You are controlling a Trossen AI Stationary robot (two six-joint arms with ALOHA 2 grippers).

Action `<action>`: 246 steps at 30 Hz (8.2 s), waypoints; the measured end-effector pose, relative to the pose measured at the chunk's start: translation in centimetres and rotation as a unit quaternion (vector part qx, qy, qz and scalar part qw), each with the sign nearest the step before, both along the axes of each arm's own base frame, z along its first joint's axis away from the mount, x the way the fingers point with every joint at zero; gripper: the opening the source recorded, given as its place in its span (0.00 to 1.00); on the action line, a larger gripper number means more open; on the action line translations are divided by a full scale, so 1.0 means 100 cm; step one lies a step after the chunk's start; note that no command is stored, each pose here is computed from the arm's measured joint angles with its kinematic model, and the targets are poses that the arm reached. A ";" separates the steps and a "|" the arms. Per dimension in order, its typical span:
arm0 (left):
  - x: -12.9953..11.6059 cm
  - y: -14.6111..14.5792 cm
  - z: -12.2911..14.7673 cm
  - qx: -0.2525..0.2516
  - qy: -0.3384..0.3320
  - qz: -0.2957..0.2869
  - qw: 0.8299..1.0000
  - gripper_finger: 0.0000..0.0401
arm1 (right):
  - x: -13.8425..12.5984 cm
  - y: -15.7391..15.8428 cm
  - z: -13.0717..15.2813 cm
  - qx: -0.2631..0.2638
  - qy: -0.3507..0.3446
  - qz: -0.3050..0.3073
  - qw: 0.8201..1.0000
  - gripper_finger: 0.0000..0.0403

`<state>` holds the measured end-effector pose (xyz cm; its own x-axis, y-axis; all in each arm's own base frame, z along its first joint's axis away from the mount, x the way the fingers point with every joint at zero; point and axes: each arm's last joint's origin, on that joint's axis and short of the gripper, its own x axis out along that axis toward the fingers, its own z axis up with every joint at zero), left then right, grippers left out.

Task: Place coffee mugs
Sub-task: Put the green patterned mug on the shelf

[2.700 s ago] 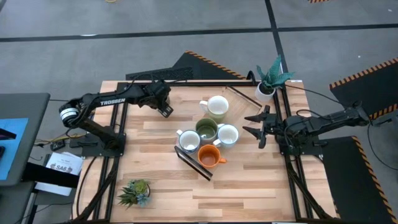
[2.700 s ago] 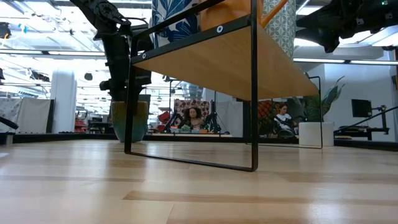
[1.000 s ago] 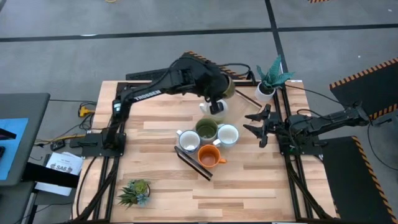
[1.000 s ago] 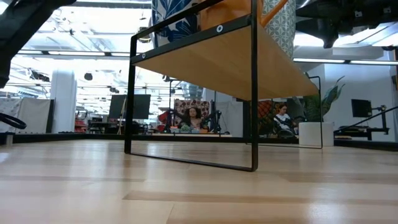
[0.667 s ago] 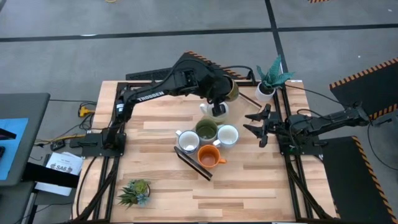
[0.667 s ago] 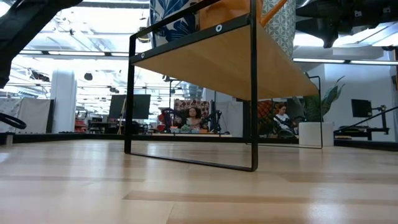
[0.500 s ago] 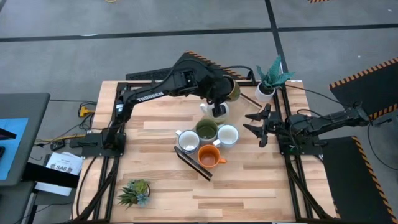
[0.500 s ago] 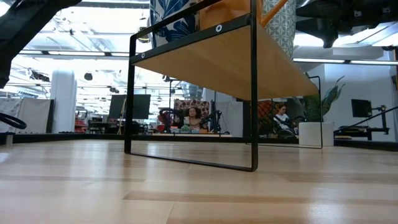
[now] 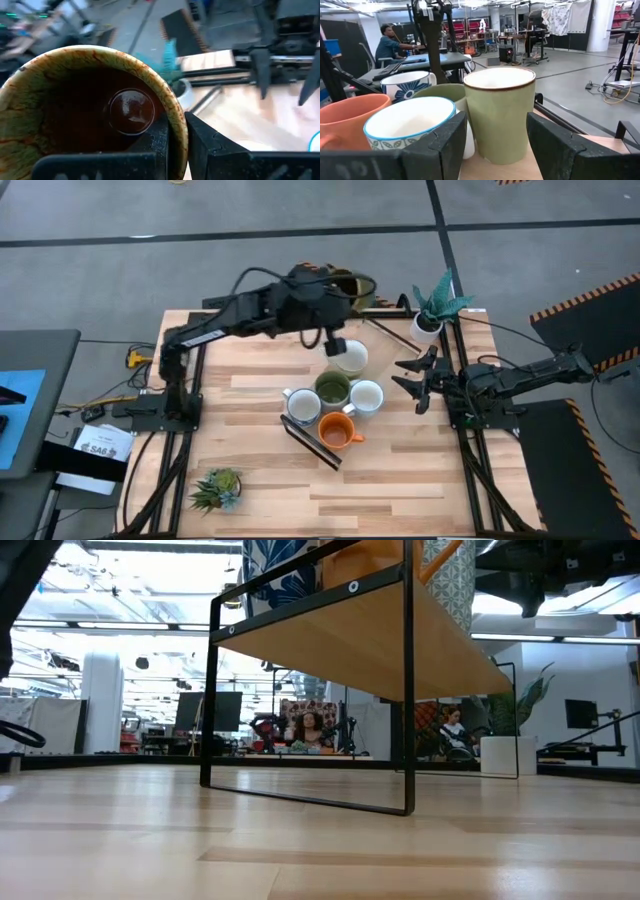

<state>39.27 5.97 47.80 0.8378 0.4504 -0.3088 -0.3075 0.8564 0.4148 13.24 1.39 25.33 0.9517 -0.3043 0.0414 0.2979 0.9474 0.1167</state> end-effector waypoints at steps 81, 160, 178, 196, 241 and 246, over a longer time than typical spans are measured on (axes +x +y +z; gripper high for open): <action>0.086 -0.250 -0.264 -0.020 0.370 -0.321 0.872 0.07 | 0.000 0.001 -0.001 0.013 0.003 0.004 1.000 0.57; -0.117 -0.237 -0.089 -0.049 -0.070 -0.048 0.995 0.43 | 0.040 0.079 0.035 0.209 0.349 0.122 0.905 0.57; -0.177 -0.195 -0.169 -0.176 -0.197 -0.121 0.957 0.43 | 0.117 0.117 0.000 0.236 0.541 0.054 0.805 0.57; -0.179 -0.193 -0.184 -0.201 -0.190 -0.114 0.954 0.43 | 0.137 0.124 -0.026 0.238 0.572 0.086 0.781 0.57; -0.175 -0.188 -0.183 -0.177 -0.189 -0.105 0.960 0.43 | 0.027 -0.007 0.142 0.235 0.456 -0.154 0.845 0.14; -0.174 -0.185 -0.183 -0.176 -0.190 -0.098 0.961 0.43 | 0.059 -0.035 0.132 0.216 0.519 -0.173 0.809 0.14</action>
